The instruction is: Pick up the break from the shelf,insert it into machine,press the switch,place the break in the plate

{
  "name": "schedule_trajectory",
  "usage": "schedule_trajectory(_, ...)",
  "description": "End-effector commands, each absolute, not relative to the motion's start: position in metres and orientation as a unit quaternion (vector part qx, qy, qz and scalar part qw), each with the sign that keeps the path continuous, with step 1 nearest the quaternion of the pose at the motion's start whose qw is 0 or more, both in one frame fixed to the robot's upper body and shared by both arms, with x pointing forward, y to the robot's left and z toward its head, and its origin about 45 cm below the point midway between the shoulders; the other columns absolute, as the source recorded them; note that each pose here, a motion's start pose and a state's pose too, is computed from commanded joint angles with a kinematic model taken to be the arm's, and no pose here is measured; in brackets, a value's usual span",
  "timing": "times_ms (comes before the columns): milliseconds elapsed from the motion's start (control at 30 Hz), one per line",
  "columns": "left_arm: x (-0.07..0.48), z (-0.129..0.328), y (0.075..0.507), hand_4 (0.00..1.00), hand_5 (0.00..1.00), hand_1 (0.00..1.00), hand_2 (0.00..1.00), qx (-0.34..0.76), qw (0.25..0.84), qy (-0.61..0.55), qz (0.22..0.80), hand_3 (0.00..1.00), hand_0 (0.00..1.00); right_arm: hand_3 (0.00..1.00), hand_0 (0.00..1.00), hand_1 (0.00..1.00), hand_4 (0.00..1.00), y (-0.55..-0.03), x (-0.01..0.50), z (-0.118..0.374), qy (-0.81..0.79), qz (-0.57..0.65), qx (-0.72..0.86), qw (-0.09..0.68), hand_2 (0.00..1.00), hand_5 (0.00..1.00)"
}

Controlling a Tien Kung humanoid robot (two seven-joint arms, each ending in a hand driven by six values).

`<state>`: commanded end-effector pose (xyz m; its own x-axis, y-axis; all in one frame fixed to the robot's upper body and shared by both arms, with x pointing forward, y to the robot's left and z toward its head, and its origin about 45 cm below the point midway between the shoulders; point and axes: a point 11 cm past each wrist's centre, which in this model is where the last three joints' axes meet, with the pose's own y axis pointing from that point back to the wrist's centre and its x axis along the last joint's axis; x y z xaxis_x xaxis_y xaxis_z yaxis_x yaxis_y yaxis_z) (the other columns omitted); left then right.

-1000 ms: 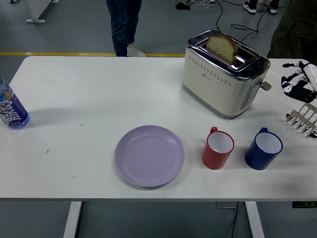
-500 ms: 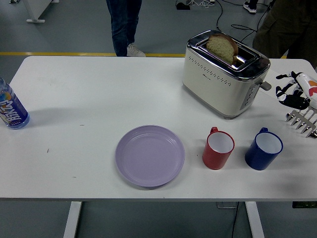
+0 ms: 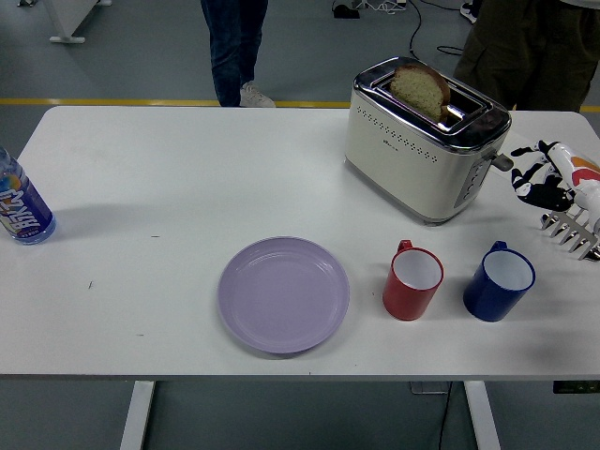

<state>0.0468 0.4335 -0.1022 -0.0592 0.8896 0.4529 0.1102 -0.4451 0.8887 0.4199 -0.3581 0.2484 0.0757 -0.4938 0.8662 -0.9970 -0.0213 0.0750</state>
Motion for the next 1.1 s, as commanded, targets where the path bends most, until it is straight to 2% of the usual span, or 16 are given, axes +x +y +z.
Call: schedule_trajectory(1100,0.042,-0.103,0.433,0.332,0.808,0.493,0.482,0.608,0.324,0.416,0.594,0.542,0.630,0.716,0.296,0.199,0.527,-0.354,0.418,0.226,-0.579,0.319,0.639,0.393,0.417,0.315)
